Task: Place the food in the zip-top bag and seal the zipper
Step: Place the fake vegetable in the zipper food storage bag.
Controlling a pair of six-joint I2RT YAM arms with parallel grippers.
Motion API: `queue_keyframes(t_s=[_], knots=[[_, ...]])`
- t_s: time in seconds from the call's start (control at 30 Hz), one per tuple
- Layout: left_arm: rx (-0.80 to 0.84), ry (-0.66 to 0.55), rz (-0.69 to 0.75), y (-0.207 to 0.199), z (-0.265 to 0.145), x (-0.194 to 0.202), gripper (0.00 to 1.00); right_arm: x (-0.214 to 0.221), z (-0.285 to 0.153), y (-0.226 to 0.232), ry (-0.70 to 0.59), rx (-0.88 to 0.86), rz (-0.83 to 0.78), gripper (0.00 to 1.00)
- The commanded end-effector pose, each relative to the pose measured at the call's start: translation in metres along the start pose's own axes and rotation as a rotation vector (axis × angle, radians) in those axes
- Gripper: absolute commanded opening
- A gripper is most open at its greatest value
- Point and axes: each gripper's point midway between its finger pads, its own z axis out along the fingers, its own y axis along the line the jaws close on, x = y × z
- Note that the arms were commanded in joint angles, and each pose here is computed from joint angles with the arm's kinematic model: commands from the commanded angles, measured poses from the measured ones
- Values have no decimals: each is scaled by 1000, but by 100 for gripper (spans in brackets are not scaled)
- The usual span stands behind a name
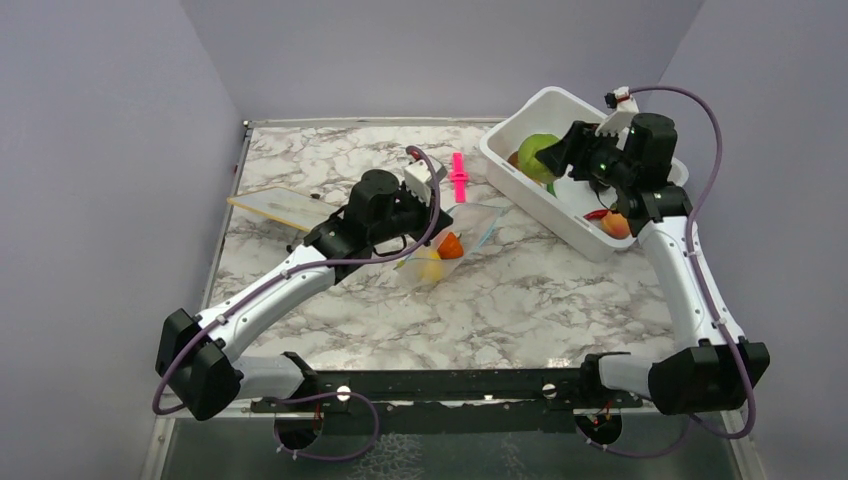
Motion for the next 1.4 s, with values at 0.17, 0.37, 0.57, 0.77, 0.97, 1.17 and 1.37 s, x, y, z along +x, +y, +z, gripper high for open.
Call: queue_keyframes(t_s=[0.17,0.37,0.57,0.77,0.97,1.17,1.37], knots=[[-4,-50,-20,-5,3,-34,0,-2,-49,93,-45,-474,52,34],[6,-53,-31,-6,8,-35,0,6,-82,130,-95,-736,69,34],[-15,-30,-47,0,17,-29,0,13,-87,136,-90,-804,126,34],[-134,-34,-109,19,18,-31,0,1,-91,143,-82,-840,145,34],[-231,-116,-140,33,8,-49,0,12,-84,152,-41,-835,191,34],[-208,-127,-176,28,13,-54,0,24,-71,162,1,-831,248,34],[-132,-115,-208,16,21,-50,0,39,-49,153,53,-760,321,33]])
